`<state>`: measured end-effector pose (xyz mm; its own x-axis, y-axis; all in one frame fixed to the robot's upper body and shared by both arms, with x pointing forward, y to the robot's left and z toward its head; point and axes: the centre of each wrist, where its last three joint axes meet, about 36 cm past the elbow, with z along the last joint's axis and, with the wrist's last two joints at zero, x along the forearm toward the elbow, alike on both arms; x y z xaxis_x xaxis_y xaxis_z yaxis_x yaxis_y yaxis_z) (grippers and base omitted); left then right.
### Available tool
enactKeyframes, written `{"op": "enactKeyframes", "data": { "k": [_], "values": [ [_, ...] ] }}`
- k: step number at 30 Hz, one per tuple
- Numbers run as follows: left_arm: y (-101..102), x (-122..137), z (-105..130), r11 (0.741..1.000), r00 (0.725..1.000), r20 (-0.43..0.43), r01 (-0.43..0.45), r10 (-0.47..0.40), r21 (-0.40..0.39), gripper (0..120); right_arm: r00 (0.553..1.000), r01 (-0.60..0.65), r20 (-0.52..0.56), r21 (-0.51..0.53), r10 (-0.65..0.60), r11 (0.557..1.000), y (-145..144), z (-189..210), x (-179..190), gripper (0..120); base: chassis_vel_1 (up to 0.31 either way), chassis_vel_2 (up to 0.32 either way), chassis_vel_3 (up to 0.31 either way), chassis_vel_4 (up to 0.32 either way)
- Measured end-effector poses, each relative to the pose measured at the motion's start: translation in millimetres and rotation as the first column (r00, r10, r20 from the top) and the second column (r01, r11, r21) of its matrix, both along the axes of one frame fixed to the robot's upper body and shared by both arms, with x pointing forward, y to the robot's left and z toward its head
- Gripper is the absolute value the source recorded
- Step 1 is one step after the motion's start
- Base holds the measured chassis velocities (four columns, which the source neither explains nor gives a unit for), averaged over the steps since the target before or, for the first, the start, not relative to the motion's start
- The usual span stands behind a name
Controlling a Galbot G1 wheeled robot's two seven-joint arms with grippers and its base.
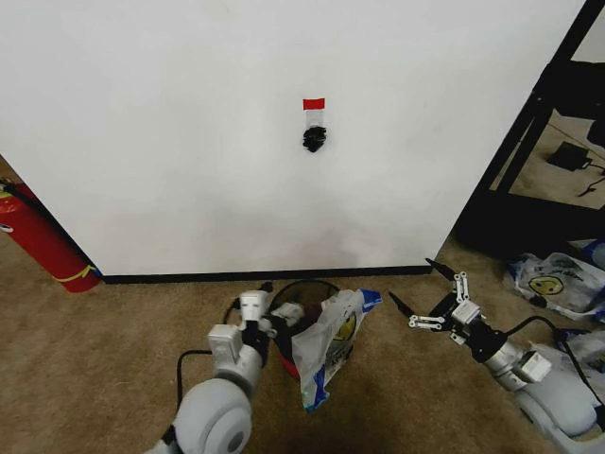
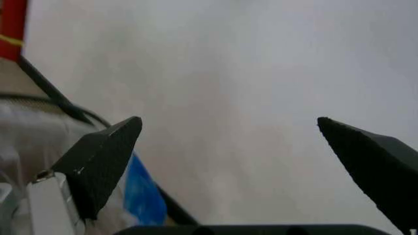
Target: Pick up the garbage bag from the wall and place it over the trash bin.
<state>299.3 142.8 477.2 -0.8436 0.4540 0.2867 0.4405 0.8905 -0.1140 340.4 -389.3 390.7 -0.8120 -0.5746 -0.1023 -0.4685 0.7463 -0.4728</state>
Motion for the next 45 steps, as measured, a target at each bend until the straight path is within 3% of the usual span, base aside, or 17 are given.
{"op": "enactKeyframes", "data": {
  "k": [3, 8, 14, 18, 22, 24, 28, 29, 31, 35, 45],
  "values": [
    [-10, 5, 6, 0.988, 0.990, -0.063, 0.130, -0.125, 0.079, 100, 0.996, 0.058, -0.070, 0.002, -0.058, 0.998, 0, -10, -11, 100, 0.000, 0.000, 0.000, 0.000],
    [-28, 27, 31, 0.971, 0.961, -0.177, 0.229, -0.213, 0.073, 100, 0.991, -0.001, -0.136, -0.005, 0.000, 1.000, 0, -19, -23, 100, 0.000, 0.000, 0.000, 0.000],
    [-60, 38, 30, 0.957, 0.947, -0.214, 0.267, -0.239, 0.111, 100, 0.986, -0.049, -0.161, -0.007, 0.047, 0.999, 2, -35, -33, 100, 0.000, 0.000, 0.000, 0.000],
    [-88, 48, 5, 0.941, 0.957, -0.215, 0.244, -0.195, 0.234, 100, 0.985, -0.051, -0.164, -0.008, 0.049, 0.999, 2, -44, -32, 100, 0.000, 0.000, 0.000, 0.000],
    [-97, 53, -4, 0.931, 0.970, -0.178, 0.215, -0.167, 0.296, 97, 0.986, -0.048, -0.160, -0.006, 0.046, 0.999, 2, -46, -31, 100, 0.000, 0.000, 0.000, 0.000],
    [-100, 61, -5, 0.925, 0.979, -0.138, 0.189, -0.151, 0.331, 88, 0.986, -0.046, -0.159, -0.005, 0.045, 0.999, 0, -48, -30, 100, 0.000, 0.000, 0.000, 0.000],
    [-99, 64, -4, 0.922, 0.982, -0.123, 0.180, -0.146, 0.342, 82, 0.986, -0.047, -0.160, -0.005, 0.046, 0.999, -1, -50, -31, 100, 0.000, 0.000, 0.000, 0.000],
    [-97, 68, -3, 0.918, 0.984, -0.110, 0.171, -0.140, 0.357, 71, 0.986, -0.048, -0.160, -0.005, 0.047, 0.999, -1, -51, -31, 100, 0.000, 0.000, 0.000, 0.000],
    [-94, 73, -2, 0.913, 0.986, -0.098, 0.163, -0.135, 0.375, 65, 0.986, -0.050, -0.159, -0.004, 0.048, 0.999, -1, -52, -30, 100, 0.000, 0.000, 0.000, 0.000],
    [-84, 87, 2, 0.908, 0.979, -0.132, 0.192, -0.152, 0.373, 47, 0.988, -0.051, -0.147, -0.001, 0.050, 0.999, 0, -50, -26, 100, 0.000, 0.000, 0.000, 0.000],
    [-88, 107, 6, 0.925, 0.980, -0.173, 0.157, -0.101, 0.345, 15, 0.987, -0.039, -0.157, 0.035, 0.044, 0.999, 11, -64, -25, 100, 0.000, 0.000, 0.000, 0.000]
  ]
}}
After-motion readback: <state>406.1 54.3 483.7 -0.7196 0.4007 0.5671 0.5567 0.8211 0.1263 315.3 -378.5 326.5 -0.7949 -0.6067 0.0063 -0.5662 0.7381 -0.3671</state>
